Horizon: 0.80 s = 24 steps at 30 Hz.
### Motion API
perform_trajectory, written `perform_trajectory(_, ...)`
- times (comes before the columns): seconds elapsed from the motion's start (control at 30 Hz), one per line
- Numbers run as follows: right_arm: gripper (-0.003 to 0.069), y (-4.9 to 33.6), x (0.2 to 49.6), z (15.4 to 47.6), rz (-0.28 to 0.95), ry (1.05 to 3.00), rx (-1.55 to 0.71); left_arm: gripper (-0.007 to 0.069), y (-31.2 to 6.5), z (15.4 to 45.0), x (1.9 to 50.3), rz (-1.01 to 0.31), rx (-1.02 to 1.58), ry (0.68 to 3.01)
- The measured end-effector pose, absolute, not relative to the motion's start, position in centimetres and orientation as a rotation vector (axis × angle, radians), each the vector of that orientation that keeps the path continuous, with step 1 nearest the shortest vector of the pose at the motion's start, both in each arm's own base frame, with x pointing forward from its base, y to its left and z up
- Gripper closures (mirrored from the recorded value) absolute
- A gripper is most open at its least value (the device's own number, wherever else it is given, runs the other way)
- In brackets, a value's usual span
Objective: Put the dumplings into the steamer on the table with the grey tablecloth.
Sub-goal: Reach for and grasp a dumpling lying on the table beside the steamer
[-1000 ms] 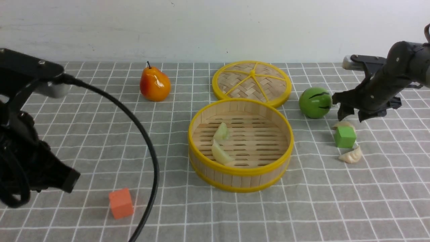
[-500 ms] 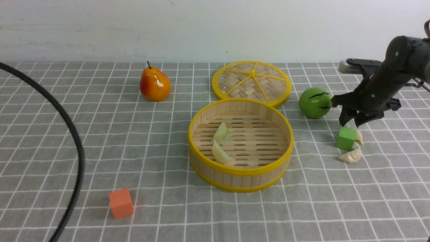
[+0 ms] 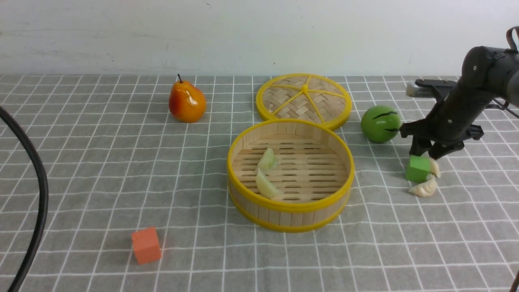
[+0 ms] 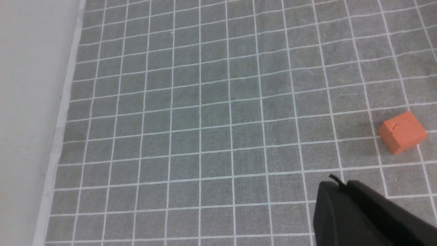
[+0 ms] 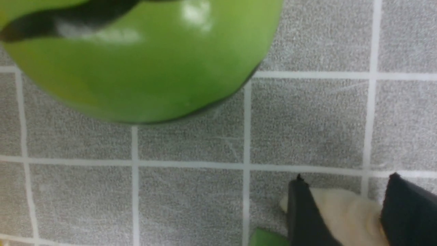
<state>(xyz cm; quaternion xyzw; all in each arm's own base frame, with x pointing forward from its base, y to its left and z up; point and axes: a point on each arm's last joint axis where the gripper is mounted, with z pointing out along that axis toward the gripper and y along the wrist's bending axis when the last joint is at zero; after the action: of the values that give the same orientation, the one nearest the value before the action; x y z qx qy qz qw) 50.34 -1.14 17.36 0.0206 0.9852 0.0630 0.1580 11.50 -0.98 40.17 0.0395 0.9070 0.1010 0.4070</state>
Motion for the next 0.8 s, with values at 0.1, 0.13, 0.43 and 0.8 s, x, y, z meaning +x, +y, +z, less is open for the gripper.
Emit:
perform_trajectory(0.1,0.0519,-1.1,50.3,17.5,0.177,2.82,0.054,0.0597,-1.0,40.1,11.5,0.248,0.078,2.288)
perform_trajectory(0.13,0.0543,-1.1,50.4,17.6,0.174,2.82,0.052,0.0597,-1.0,40.1,11.5,0.246,0.07,2.287)
perform_trajectory(0.43,0.0664,-1.4,50.8,20.1,0.134,2.795,0.037,0.0588,-1.0,35.4,11.5,0.228,0.034,2.287)
perform_trajectory(0.8,0.028,-1.9,49.4,18.8,0.069,2.952,0.106,0.0587,-1.8,25.8,11.2,0.109,0.04,2.354)
